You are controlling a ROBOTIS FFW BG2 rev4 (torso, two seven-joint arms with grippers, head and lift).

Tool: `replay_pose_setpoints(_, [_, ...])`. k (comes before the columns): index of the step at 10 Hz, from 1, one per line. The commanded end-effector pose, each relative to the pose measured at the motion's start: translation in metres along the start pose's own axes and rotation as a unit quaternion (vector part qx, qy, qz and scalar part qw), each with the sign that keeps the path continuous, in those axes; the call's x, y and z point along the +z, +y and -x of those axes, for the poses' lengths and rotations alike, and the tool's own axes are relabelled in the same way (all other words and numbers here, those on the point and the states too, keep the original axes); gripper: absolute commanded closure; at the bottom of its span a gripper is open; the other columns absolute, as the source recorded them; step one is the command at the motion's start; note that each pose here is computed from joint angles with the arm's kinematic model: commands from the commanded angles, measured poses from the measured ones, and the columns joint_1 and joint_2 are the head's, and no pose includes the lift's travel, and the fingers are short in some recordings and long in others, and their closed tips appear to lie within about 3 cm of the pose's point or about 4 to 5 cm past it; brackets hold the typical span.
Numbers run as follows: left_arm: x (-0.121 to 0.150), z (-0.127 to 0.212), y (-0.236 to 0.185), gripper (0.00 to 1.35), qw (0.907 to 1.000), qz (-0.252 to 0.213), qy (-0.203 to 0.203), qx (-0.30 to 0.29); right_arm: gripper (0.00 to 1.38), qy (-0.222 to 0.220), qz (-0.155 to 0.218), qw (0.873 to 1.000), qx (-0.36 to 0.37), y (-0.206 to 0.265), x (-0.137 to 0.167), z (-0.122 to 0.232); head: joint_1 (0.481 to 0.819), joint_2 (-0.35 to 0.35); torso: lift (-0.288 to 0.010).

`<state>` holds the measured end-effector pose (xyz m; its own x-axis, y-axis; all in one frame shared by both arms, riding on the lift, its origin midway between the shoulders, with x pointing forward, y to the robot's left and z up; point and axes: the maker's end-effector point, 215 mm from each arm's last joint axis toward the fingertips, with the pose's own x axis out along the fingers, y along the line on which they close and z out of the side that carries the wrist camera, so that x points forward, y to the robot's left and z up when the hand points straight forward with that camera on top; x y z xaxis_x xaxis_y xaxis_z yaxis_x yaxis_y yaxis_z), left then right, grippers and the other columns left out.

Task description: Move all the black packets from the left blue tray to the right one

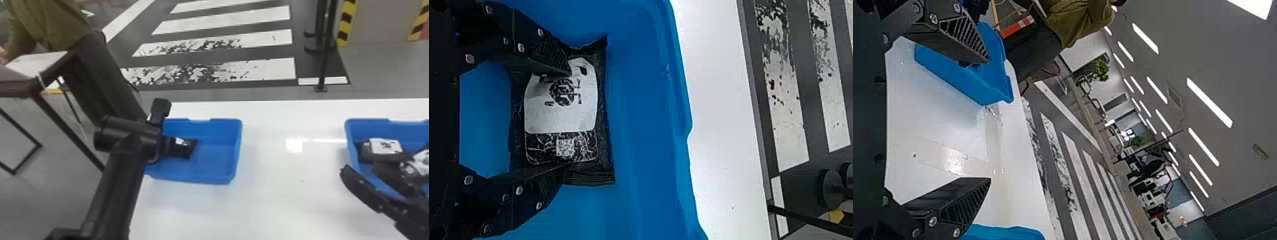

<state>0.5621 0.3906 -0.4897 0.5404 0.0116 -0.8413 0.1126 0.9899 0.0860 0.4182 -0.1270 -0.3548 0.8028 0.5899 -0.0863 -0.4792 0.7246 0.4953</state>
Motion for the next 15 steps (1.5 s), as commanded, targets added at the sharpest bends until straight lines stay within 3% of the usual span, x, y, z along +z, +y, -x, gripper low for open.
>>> replay_pose_setpoints(1, [-0.006, -0.003, -0.004, 1.01, 0.9999, 0.003, 0.001, -0.01, 0.19, 0.0, -0.008, 1.0, 0.002, 0.0, -0.002, 0.0, 0.695, 0.29, -0.14])
replay_pose_setpoints(2, [-0.007, -0.004, -0.009, 1.11, 0.9994, 0.012, -0.01, -0.03, 0.19, 0.0, -0.008, 1.0, 0.004, 0.001, -0.002, 0.0, 0.695, 0.29, -0.14])
replay_pose_setpoints(3, [0.0, 0.007, -0.015, 1.12, 0.9986, 0.009, -0.03, -0.042, 0.19, 0.001, -0.011, 1.0, 0.005, 0.001, -0.004, 0.001, 0.695, 0.287, -0.14])
replay_pose_setpoints(6, [0.006, 0.075, -0.031, 1.12, 0.9931, 0.021, -0.101, -0.055, 0.19, -0.001, -0.012, 1.0, 0.006, 0.002, -0.002, 0.0, 0.695, 0.279, -0.14])
replay_pose_setpoints(8, [0.016, 0.121, -0.075, 1.12, 0.9817, 0.003, -0.161, -0.102, 0.19, -0.004, -0.009, 1.0, 0.017, 0.009, 0.003, -0.007, 0.695, 0.266, -0.14])
replay_pose_setpoints(11, [0.04, 0.168, -0.19, 1.12, 0.9422, -0.041, -0.236, -0.234, 0.19, -0.009, -0.016, 0.998, 0.058, 0.037, 0.013, -0.028, 0.695, 0.199, -0.14])
replay_pose_setpoints(13, [0.037, 0.184, -0.266, 1.12, 0.9161, -0.061, -0.236, -0.318, 0.19, -0.01, -0.019, 0.996, 0.087, 0.057, 0.019, -0.041, 0.695, 0.118, -0.14])
replay_pose_setpoints(15, [0.04, 0.197, -0.31, 1.12, 0.8987, -0.084, -0.238, -0.359, 0.19, -0.013, -0.02, 0.994, 0.105, 0.068, 0.025, -0.052, 0.695, 0.067, -0.14])
